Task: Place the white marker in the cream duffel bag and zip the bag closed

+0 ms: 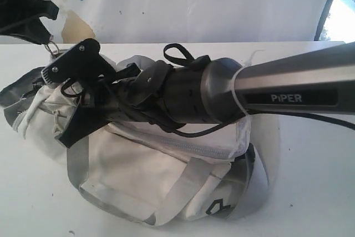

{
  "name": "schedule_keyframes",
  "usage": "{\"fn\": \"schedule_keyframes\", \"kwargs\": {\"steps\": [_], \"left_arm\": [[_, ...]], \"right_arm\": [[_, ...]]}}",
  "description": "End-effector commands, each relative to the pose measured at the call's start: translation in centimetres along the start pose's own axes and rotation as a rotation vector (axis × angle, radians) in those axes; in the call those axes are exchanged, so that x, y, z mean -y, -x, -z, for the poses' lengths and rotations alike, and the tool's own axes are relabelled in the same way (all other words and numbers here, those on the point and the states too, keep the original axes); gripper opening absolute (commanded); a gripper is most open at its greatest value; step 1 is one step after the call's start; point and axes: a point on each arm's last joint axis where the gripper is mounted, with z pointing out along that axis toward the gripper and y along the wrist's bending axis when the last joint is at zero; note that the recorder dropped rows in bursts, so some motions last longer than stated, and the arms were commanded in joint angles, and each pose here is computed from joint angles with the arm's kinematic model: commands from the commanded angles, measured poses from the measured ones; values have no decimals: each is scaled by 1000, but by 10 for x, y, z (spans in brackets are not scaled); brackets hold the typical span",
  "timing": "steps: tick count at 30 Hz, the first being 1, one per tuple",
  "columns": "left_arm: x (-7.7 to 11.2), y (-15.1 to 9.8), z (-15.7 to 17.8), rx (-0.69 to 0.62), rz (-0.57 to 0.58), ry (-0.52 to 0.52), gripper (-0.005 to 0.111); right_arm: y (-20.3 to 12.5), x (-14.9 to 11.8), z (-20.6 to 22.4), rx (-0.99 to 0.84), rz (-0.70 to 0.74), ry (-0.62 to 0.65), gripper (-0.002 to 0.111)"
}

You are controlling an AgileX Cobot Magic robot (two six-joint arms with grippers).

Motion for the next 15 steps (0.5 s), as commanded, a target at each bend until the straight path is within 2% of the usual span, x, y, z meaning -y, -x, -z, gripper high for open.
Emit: {"fn": "schedule_keyframes", "kwargs": {"steps": [1, 4, 8, 11, 13, 15], "left_arm": [[-10, 34, 28, 291, -92, 125, 0], [-14, 36, 26, 312, -68, 151, 0], [-7, 23, 17, 153, -106, 96, 0], [-5, 7, 16, -21, -173, 62, 0], [-4, 2, 16, -85, -172, 46, 0], [-4, 1, 16, -87, -174, 50, 0]], "right_arm": [[-23, -19, -6, -87, 31, 143, 0], [-22, -23, -6, -86, 37, 151, 0], [-20, -23, -6, -75, 37, 114, 0], [-18, -23, -4, -70, 30, 121, 0], [-17, -22, -3, -68, 16, 118, 0], [-15, -21, -1, -63, -7, 112, 0]]}}
